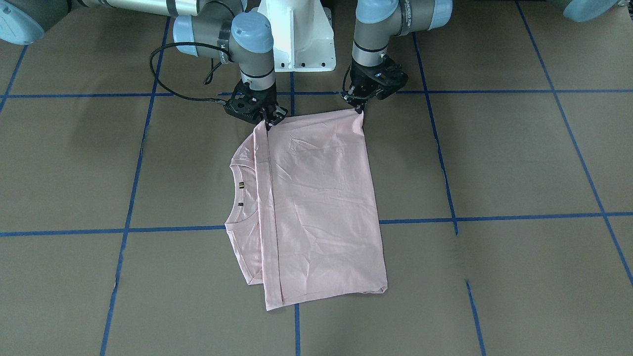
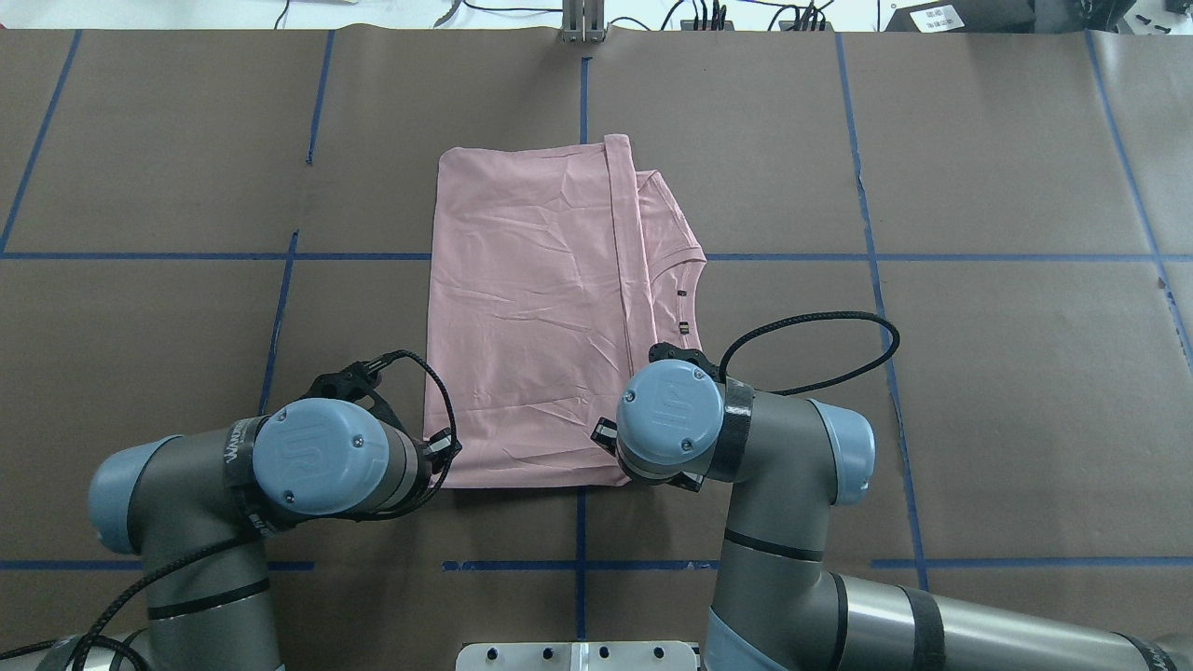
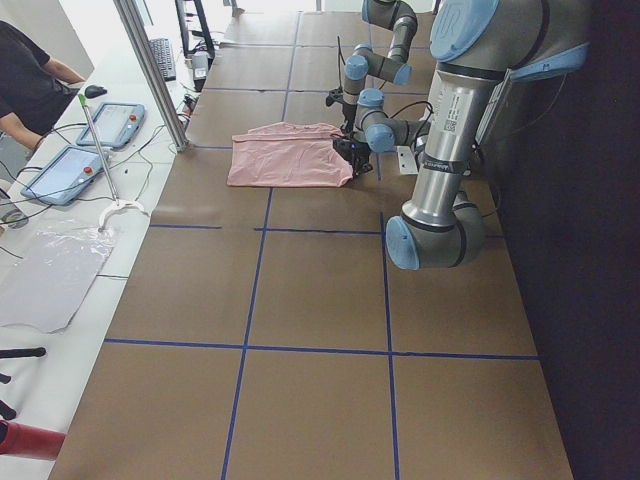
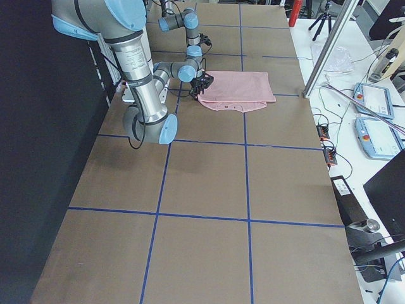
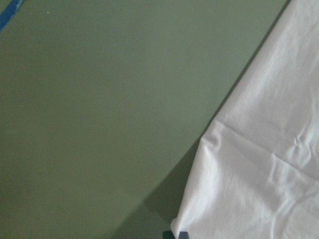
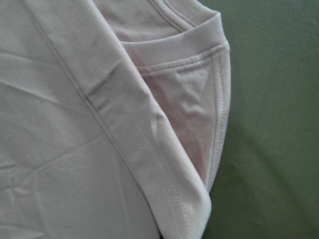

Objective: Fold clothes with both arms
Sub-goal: 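Grasp the two near corners of the shirt with both grippers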

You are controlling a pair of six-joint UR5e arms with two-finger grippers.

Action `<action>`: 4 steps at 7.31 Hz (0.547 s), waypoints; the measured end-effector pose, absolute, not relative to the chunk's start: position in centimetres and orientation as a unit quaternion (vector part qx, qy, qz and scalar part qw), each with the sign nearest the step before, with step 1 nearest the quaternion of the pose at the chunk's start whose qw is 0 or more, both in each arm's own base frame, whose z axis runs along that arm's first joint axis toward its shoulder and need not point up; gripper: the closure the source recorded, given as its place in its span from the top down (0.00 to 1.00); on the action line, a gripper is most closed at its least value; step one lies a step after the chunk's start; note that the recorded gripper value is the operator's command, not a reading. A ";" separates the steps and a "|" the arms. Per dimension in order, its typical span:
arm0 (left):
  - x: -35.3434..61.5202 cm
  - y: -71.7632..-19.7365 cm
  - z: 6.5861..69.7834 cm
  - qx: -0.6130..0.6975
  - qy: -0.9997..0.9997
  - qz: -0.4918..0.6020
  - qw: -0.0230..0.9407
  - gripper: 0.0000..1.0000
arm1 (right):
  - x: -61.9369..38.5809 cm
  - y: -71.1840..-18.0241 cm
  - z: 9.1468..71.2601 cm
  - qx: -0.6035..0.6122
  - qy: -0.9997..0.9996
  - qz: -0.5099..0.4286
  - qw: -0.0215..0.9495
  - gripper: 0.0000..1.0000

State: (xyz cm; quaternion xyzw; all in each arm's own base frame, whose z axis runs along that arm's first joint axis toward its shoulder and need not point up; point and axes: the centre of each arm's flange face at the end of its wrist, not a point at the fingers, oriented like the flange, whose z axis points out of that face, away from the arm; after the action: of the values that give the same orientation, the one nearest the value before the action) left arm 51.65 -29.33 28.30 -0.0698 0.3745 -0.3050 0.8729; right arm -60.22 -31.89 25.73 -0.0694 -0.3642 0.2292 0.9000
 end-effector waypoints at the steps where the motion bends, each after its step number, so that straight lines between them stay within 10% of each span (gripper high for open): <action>1: 51.7 -29.3 28.3 -0.070 0.375 -0.305 0.873 0.00 | -60.0 -31.8 25.6 -0.070 -0.367 0.229 0.899 0.00; 4: 51.7 -29.2 28.0 -0.070 0.377 -0.303 0.872 0.00 | -58.5 -31.4 23.7 -0.068 -0.390 0.225 0.890 0.00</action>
State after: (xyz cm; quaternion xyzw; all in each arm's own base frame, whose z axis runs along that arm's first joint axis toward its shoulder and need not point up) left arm 51.67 -29.21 28.02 -0.0702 0.3774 -0.3029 0.8723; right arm -58.45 -31.39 23.68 -0.0679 -0.3898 0.2246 0.8905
